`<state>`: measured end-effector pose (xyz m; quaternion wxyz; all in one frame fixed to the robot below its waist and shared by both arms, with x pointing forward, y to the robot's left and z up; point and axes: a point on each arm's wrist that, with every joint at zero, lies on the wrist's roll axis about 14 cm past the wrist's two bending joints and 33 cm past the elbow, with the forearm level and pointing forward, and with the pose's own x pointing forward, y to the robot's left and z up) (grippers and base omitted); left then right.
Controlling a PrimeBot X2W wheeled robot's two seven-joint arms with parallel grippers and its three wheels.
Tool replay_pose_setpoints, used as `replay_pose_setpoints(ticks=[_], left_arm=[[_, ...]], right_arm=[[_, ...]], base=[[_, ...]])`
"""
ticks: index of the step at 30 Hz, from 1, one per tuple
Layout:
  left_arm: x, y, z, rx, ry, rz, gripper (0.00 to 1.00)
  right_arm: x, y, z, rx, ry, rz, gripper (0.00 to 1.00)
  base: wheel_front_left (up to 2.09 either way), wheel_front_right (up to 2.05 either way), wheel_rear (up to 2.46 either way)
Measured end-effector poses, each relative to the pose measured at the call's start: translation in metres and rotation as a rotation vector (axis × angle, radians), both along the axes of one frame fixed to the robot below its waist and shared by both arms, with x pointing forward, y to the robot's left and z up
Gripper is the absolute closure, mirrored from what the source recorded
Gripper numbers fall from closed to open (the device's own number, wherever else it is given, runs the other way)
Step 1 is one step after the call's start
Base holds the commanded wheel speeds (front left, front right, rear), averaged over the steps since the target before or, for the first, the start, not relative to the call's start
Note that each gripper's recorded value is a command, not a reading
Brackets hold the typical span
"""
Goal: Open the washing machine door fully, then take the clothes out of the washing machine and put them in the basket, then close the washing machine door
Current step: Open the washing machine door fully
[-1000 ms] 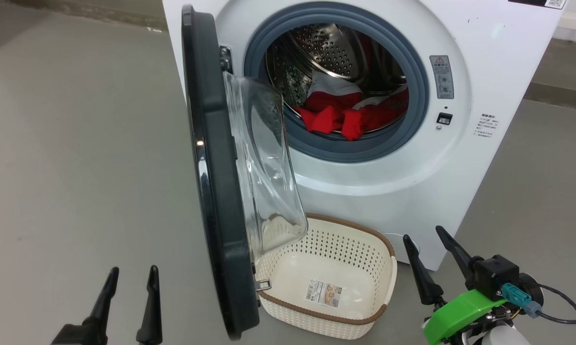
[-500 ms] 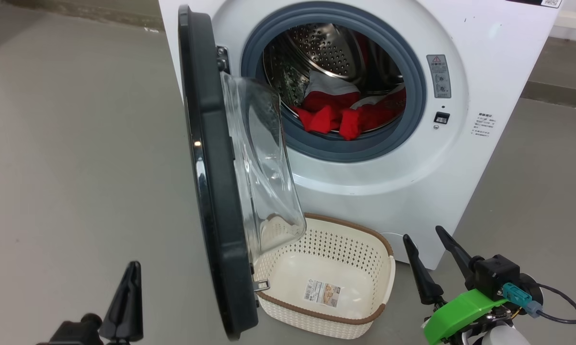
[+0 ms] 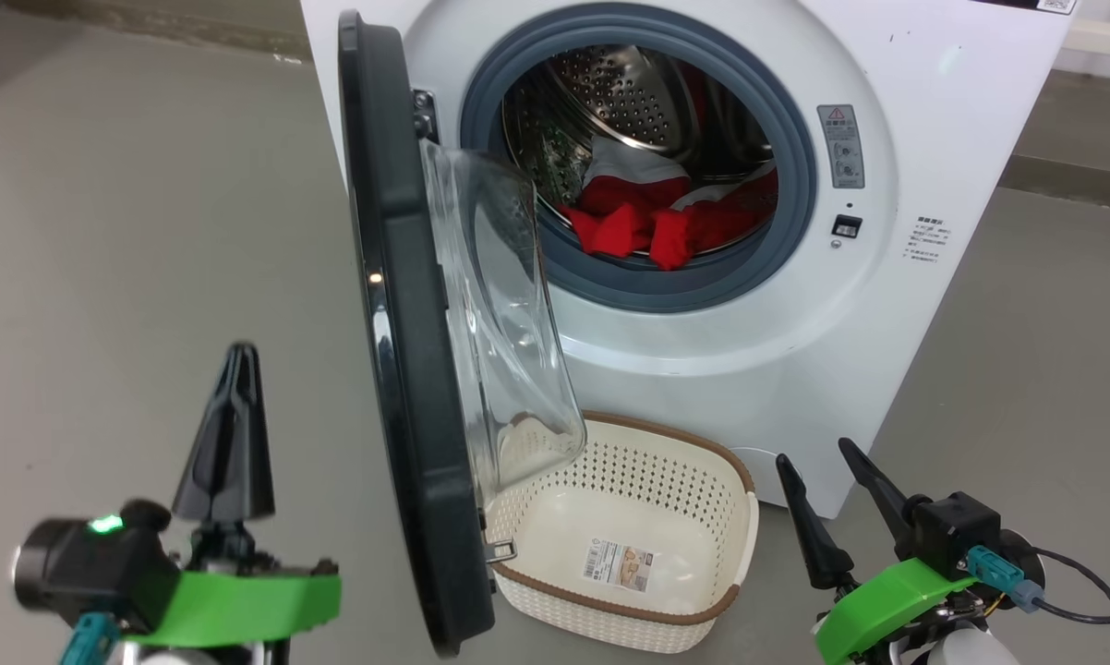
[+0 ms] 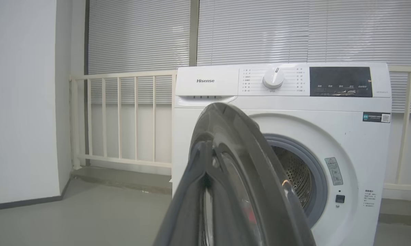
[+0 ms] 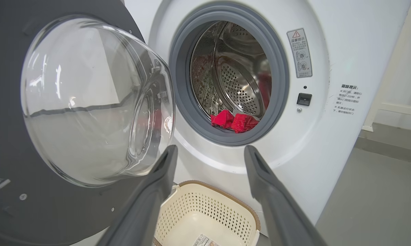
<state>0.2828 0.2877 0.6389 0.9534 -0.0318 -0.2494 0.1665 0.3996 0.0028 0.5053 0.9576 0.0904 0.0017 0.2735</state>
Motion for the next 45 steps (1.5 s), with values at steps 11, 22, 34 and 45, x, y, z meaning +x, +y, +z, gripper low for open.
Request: replay_pose_setpoints(ticks=[11,22,34,45], left_arm=[[0.018,-0.061,0.075,0.089,-0.165,-0.186,1.0],[0.046,-0.13,0.028,0.021,0.029,-0.426,1.0],[0.049,-0.139,-0.046,-0.108,0.278,-0.457,1.0],[0.047,-0.114,-0.083,-0.178,0.385,-0.373,1.0]], right_arm=[[-0.001,-0.008,-0.003,-0.001,0.009,-0.019,0.0],[-0.001,-0.013,-0.005,0.012,0.021,-0.034,0.0],[0.0,-0.012,-0.004,0.02,0.022,-0.035,0.0],[0.001,-0.01,-0.005,0.02,0.023,-0.028,0.0]], base=[[0.0,0.0,0.0],[0.0,0.0,0.0],[0.0,0.0,0.0],[0.0,0.0,0.0]])
